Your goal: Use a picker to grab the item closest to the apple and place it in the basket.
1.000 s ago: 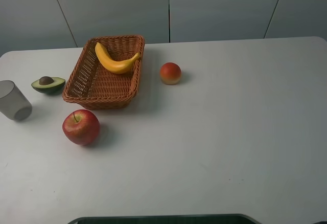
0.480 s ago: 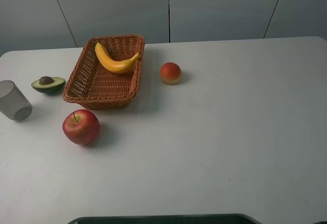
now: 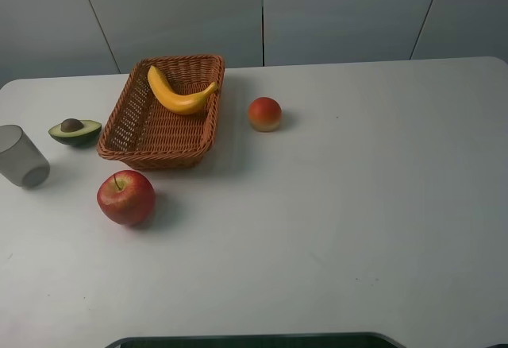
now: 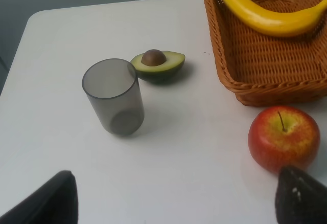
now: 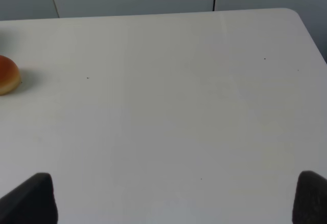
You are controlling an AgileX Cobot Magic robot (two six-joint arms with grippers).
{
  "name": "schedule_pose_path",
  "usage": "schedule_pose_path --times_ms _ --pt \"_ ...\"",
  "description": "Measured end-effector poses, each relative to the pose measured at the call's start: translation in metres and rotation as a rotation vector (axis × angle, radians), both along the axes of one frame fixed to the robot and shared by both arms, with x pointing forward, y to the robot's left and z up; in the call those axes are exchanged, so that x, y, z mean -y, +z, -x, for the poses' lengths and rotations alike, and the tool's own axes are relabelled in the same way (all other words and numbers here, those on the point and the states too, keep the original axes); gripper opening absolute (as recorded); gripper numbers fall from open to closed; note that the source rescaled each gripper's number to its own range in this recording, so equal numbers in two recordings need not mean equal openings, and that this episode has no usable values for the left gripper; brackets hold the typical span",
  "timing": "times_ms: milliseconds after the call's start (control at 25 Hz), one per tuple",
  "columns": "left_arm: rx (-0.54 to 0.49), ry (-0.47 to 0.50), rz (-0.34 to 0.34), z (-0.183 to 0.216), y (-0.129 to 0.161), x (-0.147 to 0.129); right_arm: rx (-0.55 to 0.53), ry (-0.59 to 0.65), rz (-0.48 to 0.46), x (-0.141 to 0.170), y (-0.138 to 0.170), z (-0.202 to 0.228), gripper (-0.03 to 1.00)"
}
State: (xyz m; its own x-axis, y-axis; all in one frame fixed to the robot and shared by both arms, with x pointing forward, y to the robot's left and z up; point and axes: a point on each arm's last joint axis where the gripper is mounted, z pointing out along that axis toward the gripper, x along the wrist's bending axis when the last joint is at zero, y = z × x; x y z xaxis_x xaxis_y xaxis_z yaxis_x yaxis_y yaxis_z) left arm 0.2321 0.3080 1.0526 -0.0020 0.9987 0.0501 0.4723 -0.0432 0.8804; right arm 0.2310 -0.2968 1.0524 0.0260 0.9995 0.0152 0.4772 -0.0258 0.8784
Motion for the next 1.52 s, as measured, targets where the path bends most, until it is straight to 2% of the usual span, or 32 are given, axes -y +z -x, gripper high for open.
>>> schedule_pose_path --times_ms 1520 --pt "0.0 0.001 0.002 0.0 0.0 0.0 0.0 -0.013 -0.001 0.001 0.0 0.0 1.0"
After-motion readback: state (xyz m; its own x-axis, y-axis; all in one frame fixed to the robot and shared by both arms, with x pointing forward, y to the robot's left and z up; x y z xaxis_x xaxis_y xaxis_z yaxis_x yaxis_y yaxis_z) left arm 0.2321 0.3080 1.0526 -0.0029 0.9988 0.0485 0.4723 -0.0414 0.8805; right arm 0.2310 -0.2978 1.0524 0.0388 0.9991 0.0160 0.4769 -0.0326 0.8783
